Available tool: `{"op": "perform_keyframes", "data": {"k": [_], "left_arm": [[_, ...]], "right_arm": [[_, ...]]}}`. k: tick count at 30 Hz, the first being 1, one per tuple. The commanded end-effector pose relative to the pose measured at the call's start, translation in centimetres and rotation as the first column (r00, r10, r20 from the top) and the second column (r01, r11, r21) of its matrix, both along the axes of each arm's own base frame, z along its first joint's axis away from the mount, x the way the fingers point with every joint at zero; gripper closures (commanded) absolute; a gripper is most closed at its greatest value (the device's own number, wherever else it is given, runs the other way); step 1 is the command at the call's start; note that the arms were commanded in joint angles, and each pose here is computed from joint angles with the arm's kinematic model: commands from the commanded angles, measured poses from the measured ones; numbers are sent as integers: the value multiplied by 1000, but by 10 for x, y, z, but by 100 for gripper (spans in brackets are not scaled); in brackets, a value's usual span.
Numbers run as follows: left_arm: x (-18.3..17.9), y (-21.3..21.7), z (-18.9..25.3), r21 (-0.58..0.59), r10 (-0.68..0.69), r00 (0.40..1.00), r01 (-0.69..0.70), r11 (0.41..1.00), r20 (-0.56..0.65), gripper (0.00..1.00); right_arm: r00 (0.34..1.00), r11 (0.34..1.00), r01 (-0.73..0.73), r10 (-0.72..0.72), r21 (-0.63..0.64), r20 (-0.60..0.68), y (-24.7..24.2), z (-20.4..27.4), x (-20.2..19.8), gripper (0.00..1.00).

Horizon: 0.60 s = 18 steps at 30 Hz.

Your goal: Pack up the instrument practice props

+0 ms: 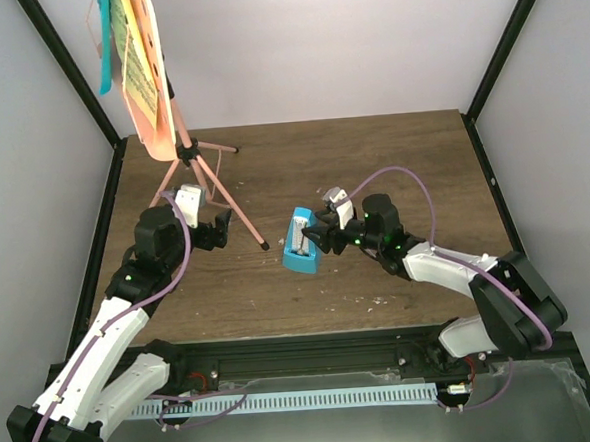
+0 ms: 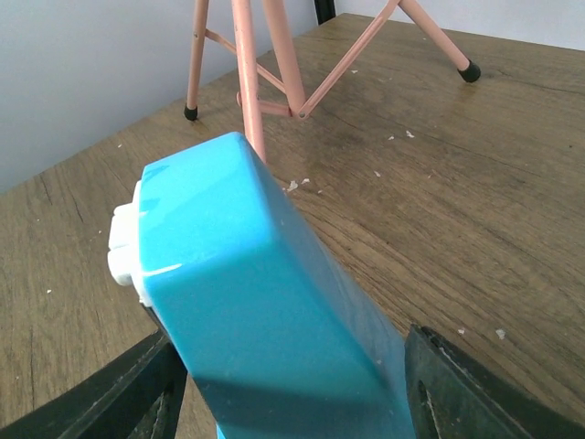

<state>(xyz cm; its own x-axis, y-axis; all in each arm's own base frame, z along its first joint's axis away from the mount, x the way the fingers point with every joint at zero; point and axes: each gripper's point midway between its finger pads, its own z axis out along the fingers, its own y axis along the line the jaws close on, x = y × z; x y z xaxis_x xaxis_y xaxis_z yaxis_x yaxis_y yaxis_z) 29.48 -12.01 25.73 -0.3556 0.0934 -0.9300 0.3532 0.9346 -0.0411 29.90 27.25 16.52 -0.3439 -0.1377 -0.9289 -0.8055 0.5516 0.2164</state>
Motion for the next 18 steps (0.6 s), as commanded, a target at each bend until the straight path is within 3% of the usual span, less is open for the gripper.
{"op": "perform_keyframes", "data": {"k": [1,18], "left_arm": [[-1,-1,3,8,-9,1000,9,1000,10,5],[0,-1,3,11,-8,1000,8,1000,14,5]], "right_arm": [[1000,1000,18,-18,2,3,-2,1,8,34],[1000,1000,7,-7,-1,1,2,4,15,34]]}}
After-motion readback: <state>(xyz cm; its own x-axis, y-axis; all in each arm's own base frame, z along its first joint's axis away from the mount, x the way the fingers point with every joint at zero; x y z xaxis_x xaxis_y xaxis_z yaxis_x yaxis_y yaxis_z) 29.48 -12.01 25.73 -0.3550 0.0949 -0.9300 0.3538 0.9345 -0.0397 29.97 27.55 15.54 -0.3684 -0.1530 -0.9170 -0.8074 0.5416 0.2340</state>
